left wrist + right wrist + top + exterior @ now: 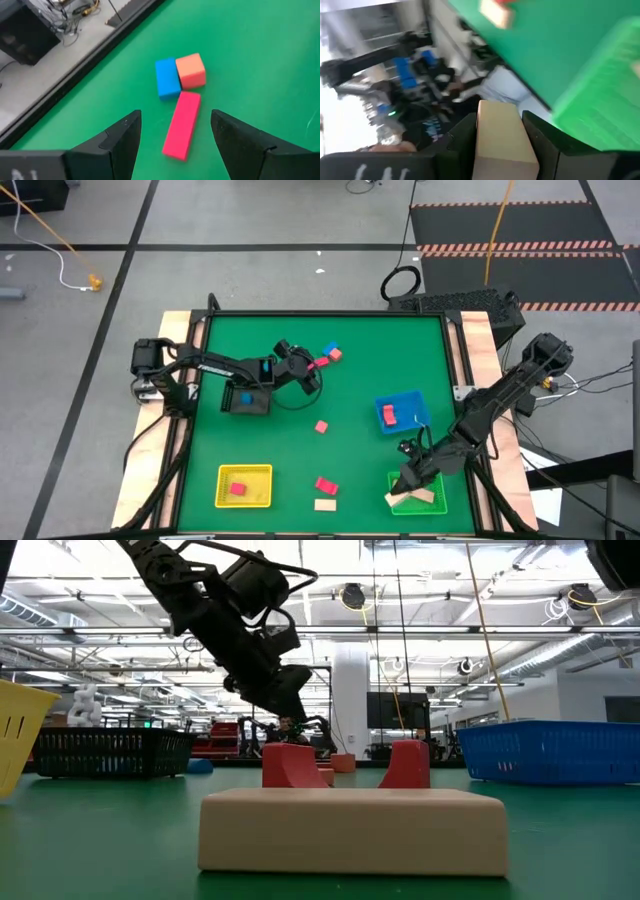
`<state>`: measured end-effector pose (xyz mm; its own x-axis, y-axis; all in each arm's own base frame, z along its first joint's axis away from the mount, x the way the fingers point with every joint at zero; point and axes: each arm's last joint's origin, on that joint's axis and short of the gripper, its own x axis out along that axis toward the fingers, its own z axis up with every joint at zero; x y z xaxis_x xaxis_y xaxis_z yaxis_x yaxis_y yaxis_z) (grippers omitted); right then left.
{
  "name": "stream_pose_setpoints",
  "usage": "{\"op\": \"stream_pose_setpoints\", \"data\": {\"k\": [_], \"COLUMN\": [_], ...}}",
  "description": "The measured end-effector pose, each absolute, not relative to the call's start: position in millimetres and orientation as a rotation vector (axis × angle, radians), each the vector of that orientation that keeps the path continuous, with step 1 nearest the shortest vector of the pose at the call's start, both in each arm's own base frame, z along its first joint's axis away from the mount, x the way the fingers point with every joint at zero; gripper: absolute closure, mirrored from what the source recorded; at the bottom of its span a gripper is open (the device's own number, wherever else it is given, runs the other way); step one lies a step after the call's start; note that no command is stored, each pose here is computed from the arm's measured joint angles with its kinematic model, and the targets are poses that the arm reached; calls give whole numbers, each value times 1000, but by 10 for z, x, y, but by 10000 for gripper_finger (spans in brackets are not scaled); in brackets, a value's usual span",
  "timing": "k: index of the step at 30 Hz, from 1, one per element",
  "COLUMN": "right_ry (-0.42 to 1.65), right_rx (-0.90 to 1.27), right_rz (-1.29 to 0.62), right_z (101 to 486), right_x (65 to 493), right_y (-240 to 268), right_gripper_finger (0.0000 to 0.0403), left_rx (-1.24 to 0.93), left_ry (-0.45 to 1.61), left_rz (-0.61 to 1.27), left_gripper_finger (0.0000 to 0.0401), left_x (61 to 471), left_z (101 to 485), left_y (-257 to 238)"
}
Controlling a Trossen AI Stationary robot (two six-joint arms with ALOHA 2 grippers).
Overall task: Sort & place blocks by color
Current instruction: Put the top brown block into the green bin, then put the top red block into the yellow bin
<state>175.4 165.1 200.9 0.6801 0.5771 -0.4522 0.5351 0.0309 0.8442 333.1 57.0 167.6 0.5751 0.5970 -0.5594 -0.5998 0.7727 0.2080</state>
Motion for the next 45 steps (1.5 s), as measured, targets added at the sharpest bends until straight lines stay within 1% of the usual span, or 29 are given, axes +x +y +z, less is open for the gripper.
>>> {"op": "stream_pose_setpoints", "data": {"k": [7,13,16,23,25,29,34,37,39,45], "right_ry": [1156,1178,1174,1174,1167,1102,891,754,698,559], "right_rx": [1711,1763,1752,1753,1766,1785,1775,1687,1606,1361], "right_rz": [-118,-132,-131,-128,-101,43,214,270,283,270], "right_z": [1902,1912,1909,1911,1932,2035,2188,2240,2245,2236], "right_x": [1679,1680,1680,1680,1690,1734,1824,1902,1954,2108], "right_y": [1636,1644,1642,1643,1652,1682,1672,1603,1540,1317], "right_gripper_finger": [278,273,254,185,169,153,154,155,155,155], "left_rx": [-21,-21,-21,-17,-14,-1,40,4,-8,-15], "left_ry": [673,674,674,689,693,697,720,719,714,718], "left_rz": [708,708,708,708,707,703,651,582,560,588], "left_gripper_finger": [162,162,162,162,162,162,162,162,162,162], "left_x": [3314,3313,3313,3303,3302,3301,3306,3317,3324,3355], "left_z": [1657,1656,1656,1645,1644,1644,1642,1641,1640,1522], "left_y": [565,565,565,564,564,566,569,585,599,724]}}
